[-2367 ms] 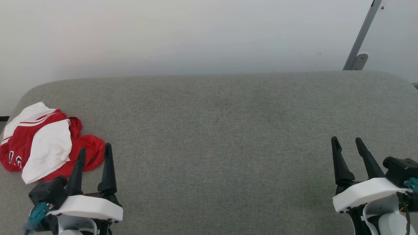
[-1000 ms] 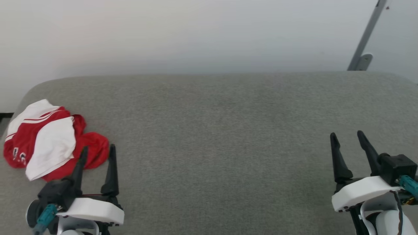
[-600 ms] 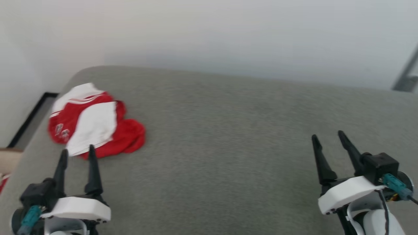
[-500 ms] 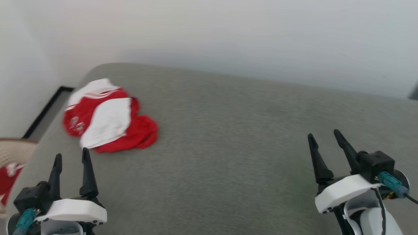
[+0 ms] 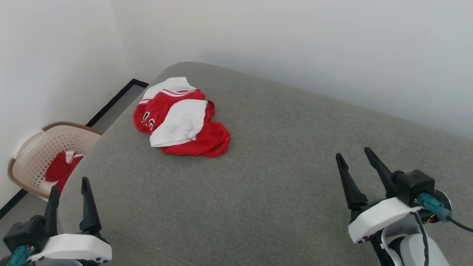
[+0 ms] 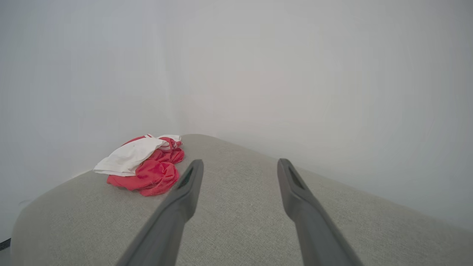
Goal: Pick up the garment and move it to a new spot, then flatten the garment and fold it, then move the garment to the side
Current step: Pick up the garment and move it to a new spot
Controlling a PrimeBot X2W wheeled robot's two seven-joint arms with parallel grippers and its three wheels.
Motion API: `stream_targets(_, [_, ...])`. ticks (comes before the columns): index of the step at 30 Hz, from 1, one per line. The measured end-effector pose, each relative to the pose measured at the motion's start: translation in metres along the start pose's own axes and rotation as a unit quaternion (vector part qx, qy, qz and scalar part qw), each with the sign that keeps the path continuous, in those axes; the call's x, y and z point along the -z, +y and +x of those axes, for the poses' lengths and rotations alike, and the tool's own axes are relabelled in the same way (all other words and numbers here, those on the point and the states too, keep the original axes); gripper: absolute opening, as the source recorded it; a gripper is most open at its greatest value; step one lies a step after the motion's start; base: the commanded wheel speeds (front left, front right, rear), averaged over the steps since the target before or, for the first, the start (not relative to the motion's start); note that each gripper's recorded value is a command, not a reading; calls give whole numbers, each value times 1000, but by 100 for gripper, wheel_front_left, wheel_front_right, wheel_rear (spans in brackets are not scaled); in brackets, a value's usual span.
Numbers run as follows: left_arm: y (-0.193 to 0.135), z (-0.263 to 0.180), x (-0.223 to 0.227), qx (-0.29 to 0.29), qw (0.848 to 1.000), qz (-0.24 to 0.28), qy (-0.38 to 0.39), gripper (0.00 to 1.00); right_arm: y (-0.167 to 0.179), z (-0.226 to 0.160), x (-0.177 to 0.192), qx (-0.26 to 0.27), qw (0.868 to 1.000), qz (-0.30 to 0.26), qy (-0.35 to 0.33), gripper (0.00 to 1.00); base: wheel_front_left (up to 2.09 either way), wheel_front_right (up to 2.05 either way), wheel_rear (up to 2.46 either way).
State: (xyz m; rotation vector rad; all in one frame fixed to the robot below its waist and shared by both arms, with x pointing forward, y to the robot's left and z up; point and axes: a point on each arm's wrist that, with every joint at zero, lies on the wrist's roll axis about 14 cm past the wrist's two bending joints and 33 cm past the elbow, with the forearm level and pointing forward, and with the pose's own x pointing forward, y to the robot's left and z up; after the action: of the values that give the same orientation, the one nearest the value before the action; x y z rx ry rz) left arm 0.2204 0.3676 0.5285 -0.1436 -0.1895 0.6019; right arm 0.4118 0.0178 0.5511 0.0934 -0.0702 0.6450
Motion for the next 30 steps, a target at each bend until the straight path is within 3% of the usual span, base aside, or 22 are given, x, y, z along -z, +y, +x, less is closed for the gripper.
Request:
stream_targets(10, [-6,22,7,6,1000,-4,24,100,-23,6,7,21,1000,5,10,100,0,0,0])
stream_targets(20, [-53,102,3,70,997,4,27,100,-64,13,9,56,998,4,9,100,0,0,0])
stream_targets(30, [-114,182,44,121,989,25,83,100,-112,15,21,96,995,-4,17,100,0,0,0])
